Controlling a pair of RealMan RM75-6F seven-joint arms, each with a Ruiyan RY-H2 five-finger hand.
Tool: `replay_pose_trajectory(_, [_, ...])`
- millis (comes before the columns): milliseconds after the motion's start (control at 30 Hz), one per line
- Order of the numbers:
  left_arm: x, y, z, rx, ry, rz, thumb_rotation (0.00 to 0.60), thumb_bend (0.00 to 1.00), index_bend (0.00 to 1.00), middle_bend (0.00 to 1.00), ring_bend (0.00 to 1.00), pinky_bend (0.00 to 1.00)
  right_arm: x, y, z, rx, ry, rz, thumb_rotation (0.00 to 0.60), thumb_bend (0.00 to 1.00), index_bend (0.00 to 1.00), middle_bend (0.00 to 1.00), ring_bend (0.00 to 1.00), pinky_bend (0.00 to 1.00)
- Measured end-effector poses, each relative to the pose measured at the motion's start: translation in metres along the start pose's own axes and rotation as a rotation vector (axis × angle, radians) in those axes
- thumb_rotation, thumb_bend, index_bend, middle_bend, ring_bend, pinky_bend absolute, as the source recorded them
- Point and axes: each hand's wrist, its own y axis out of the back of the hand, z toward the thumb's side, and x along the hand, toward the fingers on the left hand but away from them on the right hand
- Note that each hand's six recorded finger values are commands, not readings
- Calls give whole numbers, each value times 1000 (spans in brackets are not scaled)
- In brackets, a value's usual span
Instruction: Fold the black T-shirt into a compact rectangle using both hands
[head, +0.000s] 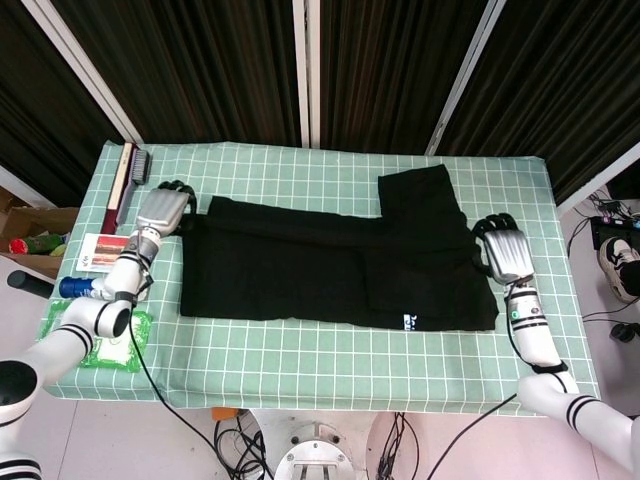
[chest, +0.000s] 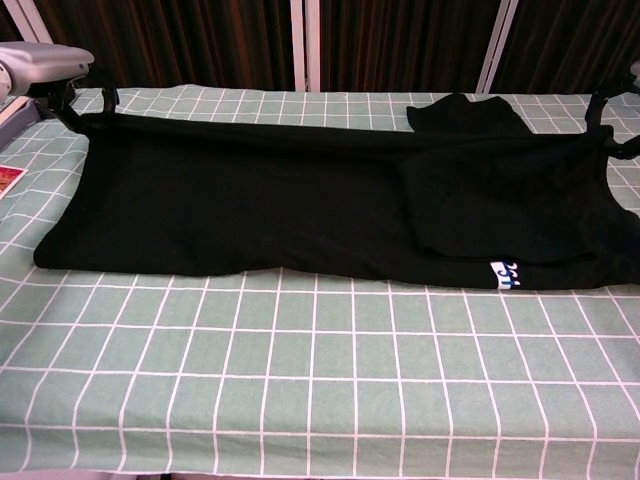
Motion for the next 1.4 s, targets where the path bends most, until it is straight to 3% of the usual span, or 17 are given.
replay_pose_trajectory(67, [3, -3, -3, 3, 18, -1, 600, 277, 202, 96, 62, 164, -6, -3, 2, 22, -2, 7, 600, 502, 571, 312, 138, 146])
replay_pose_trajectory(167, [5, -3, -9, -30, 54, 20, 600, 244, 156, 68, 58, 164, -17, -9, 5, 65, -10, 22, 600, 258, 229, 220, 72, 98])
replay_pose_trajectory(267, [0, 4, -18, -75, 71, 69, 600, 243, 153, 67, 58, 164, -29, -11, 11, 95, -25, 38, 600, 171, 16, 141, 25, 68])
replay_pose_trajectory(400, [-19, 16, -30, -138, 65, 152, 600, 240, 160, 82, 59, 166, -43, -8, 12, 129, -64, 60, 600, 122, 0, 83, 0, 32])
replay_pose_trajectory(567, [-57, 14, -35, -168, 16, 182, 600, 238, 245, 114, 59, 172, -53, -1, 9, 159, -89, 115, 600, 58, 0, 58, 0, 9])
replay_pose_trajectory(767, [-127, -10, -30, -116, -56, 175, 600, 238, 330, 136, 59, 178, -40, 26, 24, 109, -10, 101, 600, 116, 31, 132, 0, 50])
replay_pose_trajectory(900, [-176, -46, -25, -39, -83, 116, 600, 222, 340, 137, 59, 177, -6, 53, 25, 78, 62, 74, 600, 151, 92, 152, 0, 57])
replay_pose_trajectory(1000, [-194, -64, -18, -14, -102, 88, 600, 178, 336, 137, 59, 176, 30, 74, 12, 72, 79, 49, 600, 152, 107, 155, 0, 58])
replay_pose_trajectory(1200, [-200, -86, -2, -42, -128, 92, 600, 141, 319, 137, 59, 176, 99, 89, -21, 51, 36, 30, 600, 155, 119, 154, 0, 58])
replay_pose_trajectory(1400, [-196, -95, 9, -47, -143, 130, 600, 134, 340, 150, 62, 177, 123, 85, -30, 18, 20, 30, 600, 164, 120, 154, 0, 58])
